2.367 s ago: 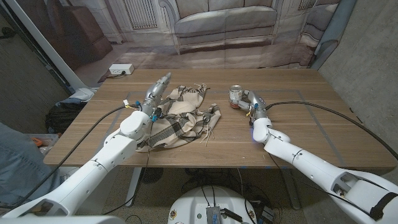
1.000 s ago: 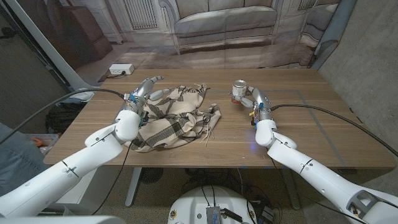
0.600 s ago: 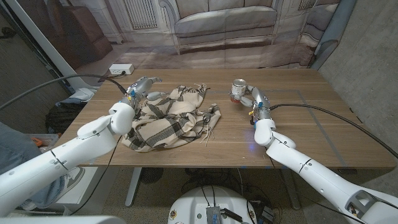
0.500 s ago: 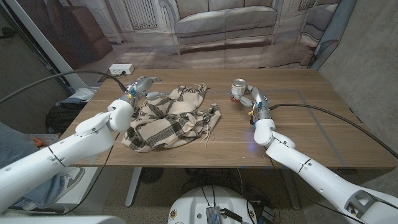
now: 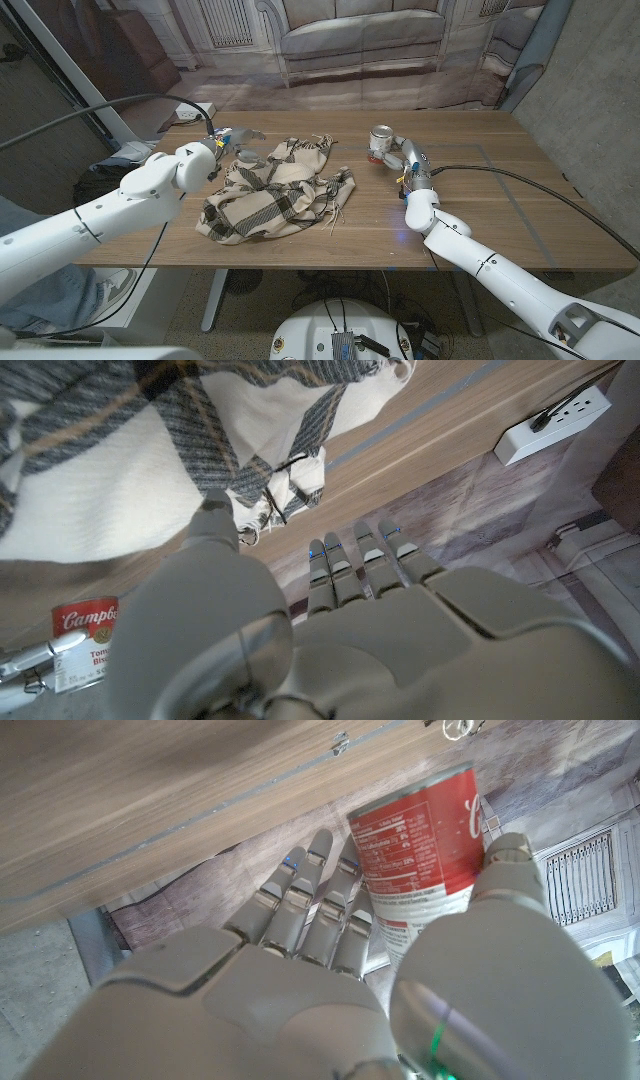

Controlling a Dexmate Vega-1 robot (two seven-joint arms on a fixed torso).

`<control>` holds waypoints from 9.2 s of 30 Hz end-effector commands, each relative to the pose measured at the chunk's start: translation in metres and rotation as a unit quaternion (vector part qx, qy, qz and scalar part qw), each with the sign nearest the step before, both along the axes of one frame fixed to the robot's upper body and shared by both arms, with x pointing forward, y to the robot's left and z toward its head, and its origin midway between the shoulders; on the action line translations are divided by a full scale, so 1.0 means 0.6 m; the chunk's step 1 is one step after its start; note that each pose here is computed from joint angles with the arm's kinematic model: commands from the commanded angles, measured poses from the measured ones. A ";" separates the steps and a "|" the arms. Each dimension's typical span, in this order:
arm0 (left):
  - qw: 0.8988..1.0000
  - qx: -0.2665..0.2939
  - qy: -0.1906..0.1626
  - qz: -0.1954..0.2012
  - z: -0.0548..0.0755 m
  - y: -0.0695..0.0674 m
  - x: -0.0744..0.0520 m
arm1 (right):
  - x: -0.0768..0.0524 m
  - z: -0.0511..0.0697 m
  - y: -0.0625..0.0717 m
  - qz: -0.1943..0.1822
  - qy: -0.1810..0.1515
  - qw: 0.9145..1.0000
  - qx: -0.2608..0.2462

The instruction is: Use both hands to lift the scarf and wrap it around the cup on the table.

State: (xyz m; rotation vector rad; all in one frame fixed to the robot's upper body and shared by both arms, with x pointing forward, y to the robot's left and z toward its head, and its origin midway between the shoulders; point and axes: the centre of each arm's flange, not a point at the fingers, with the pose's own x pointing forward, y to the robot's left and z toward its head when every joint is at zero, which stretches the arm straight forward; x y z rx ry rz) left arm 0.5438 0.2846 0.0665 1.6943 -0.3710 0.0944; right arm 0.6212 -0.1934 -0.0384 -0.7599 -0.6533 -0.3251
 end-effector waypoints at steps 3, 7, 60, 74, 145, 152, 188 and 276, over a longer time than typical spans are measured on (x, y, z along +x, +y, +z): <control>0.993 0.109 0.043 0.025 0.017 -0.015 0.008 | 0.004 0.006 0.012 0.002 0.004 1.000 0.002; 0.988 0.142 0.045 0.028 0.019 -0.022 0.006 | 0.005 0.008 0.015 0.002 0.005 1.000 0.000; 0.998 0.058 0.012 -0.037 -0.048 -0.043 0.079 | 0.031 0.004 0.007 0.011 0.028 1.000 0.010; 0.996 0.042 -0.067 -0.033 0.042 -0.043 0.013 | 0.026 0.004 0.005 0.017 0.008 0.999 0.028; 0.869 0.084 -0.420 -0.247 0.329 -0.295 -0.296 | 0.007 -0.001 0.040 0.046 0.041 0.992 -0.112; 0.871 0.084 -0.413 -0.255 0.345 -0.327 -0.258 | -0.021 0.009 0.057 0.074 0.023 0.990 -0.114; 0.875 0.049 -0.354 -0.328 0.379 -0.448 -0.163 | -0.111 0.089 0.098 0.180 -0.047 0.977 -0.106; 0.934 -0.149 -0.019 -0.324 0.218 -0.364 0.112 | -0.201 0.284 0.038 0.408 -0.099 0.904 0.081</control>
